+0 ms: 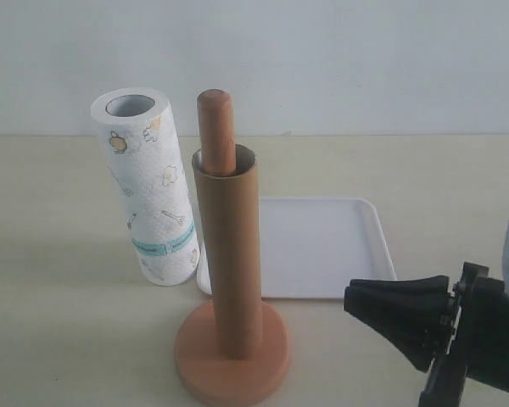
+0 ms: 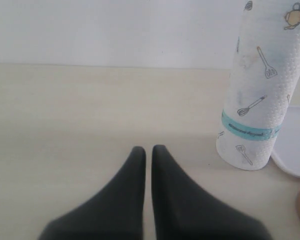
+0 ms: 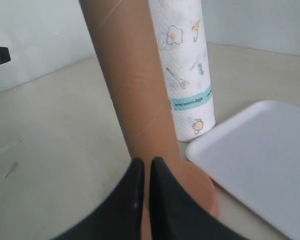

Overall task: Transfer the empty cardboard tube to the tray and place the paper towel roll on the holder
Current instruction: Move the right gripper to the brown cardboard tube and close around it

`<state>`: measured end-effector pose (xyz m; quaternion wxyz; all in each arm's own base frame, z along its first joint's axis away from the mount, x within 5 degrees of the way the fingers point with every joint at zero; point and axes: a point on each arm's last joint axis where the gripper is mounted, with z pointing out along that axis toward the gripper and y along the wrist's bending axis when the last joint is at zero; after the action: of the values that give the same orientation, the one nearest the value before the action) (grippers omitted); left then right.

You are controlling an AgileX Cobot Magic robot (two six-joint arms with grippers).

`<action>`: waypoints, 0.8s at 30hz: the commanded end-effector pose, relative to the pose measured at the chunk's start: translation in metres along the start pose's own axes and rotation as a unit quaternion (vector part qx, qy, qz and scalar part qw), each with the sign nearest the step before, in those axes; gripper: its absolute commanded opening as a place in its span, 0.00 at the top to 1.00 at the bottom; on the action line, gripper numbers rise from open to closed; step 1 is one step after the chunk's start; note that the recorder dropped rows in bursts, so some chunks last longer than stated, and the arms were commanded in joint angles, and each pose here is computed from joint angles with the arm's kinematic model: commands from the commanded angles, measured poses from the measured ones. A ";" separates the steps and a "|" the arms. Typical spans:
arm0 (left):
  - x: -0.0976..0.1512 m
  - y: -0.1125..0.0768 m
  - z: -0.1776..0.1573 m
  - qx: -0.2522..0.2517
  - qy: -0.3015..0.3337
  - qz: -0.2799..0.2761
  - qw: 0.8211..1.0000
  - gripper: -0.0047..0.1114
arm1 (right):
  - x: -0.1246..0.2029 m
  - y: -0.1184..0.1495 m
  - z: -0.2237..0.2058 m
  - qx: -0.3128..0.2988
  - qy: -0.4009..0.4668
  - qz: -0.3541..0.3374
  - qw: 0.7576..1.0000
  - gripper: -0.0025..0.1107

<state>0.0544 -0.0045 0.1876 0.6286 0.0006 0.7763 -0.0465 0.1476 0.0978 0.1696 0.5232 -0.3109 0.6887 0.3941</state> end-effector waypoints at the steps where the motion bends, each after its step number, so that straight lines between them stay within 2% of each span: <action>1: 0.001 0.000 0.000 0.001 0.001 0.002 1.000 0.92 | -0.005 -0.007 0.000 0.034 -0.028 0.011 0.999 0.94; 7: 0.001 0.000 0.000 0.001 0.001 0.002 1.000 0.92 | -0.005 -0.004 0.002 0.024 -0.027 0.039 0.999 0.94; 13: 0.001 0.000 0.000 0.001 0.001 0.002 1.000 0.92 | -0.018 0.022 0.028 -0.075 -0.033 0.003 0.997 0.94; 15: 0.001 0.000 0.000 0.001 0.001 0.002 1.000 0.92 | -0.024 0.030 0.036 -0.091 -0.046 -0.001 0.995 0.94; 19: 0.001 0.000 0.000 0.001 0.001 0.002 1.000 0.92 | -0.021 0.026 0.053 -0.039 0.018 -0.026 0.999 0.94; 24: 0.001 0.000 0.000 0.001 0.001 0.002 1.000 0.92 | -0.024 0.032 0.061 -0.048 0.029 -0.037 0.998 0.94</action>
<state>0.0544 -0.0045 0.1876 0.6286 0.0006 0.7763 -0.0465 0.1552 0.1634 0.1894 0.5006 -0.3669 0.6724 0.4034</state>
